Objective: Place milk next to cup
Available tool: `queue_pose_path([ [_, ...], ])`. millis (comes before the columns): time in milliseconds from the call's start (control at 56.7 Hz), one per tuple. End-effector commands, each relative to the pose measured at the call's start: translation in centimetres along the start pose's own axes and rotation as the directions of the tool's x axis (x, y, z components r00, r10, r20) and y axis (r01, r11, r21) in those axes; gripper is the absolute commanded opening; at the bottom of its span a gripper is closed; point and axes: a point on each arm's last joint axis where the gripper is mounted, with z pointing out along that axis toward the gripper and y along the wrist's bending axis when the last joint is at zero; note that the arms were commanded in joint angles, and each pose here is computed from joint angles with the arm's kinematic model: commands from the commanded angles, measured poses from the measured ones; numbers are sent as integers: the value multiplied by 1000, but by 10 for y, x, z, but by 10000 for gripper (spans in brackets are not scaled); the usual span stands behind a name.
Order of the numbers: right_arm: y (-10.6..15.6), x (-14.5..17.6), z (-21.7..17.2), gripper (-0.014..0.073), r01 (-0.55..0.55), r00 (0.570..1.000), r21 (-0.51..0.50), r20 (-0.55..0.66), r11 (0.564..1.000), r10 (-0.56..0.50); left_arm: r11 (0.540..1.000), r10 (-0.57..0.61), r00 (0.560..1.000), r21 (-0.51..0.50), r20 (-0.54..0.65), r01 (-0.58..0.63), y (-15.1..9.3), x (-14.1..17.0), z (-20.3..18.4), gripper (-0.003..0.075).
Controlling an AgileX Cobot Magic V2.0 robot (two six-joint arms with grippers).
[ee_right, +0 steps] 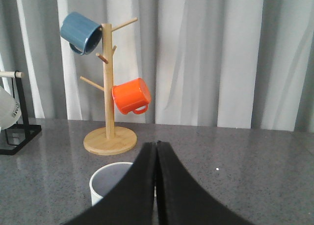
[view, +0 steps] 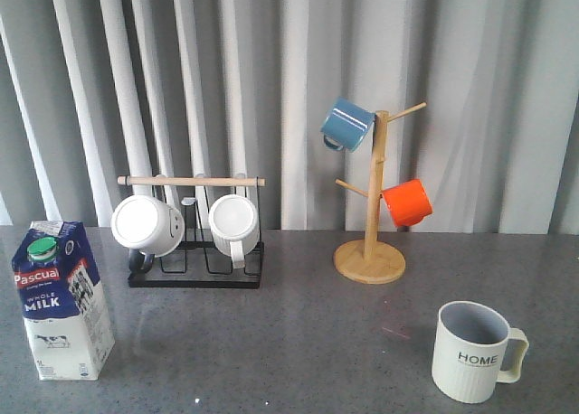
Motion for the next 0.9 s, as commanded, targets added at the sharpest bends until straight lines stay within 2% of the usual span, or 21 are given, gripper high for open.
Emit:
queue_pose_path([
  [0,-1,-16,15,-8,-11,993,7,116,1000,10,1000,-22,997,24,80,20,-4,-20,18,-6],
  [123,-1,-8,26,-8,-41,996,9,77,999,40,999,-33,997,27,68,31,-4,-17,32,-6],
  [388,-2,-1,35,2,-37,998,12,48,999,37,999,-37,993,38,110,33,-5,-21,32,-5],
  [494,-2,4,38,38,-25,1000,14,11,1000,24,999,-37,992,40,118,32,-5,-22,32,10],
  [564,-2,7,41,92,-7,1000,14,-5,1000,7,998,-43,992,41,118,39,-5,-22,32,36],
  [635,-2,9,44,168,22,1000,14,-22,1000,-22,998,-42,992,42,117,37,-5,-21,35,79],
  [723,-2,11,48,296,51,997,12,-49,999,-51,999,-38,995,37,88,35,-4,-17,43,174],
  [811,-1,12,50,442,60,996,9,-73,998,-59,999,-34,998,31,57,32,-4,-15,51,318],
  [882,-1,12,51,519,60,995,9,-74,998,-59,999,-34,998,30,49,33,-4,-15,55,419],
])
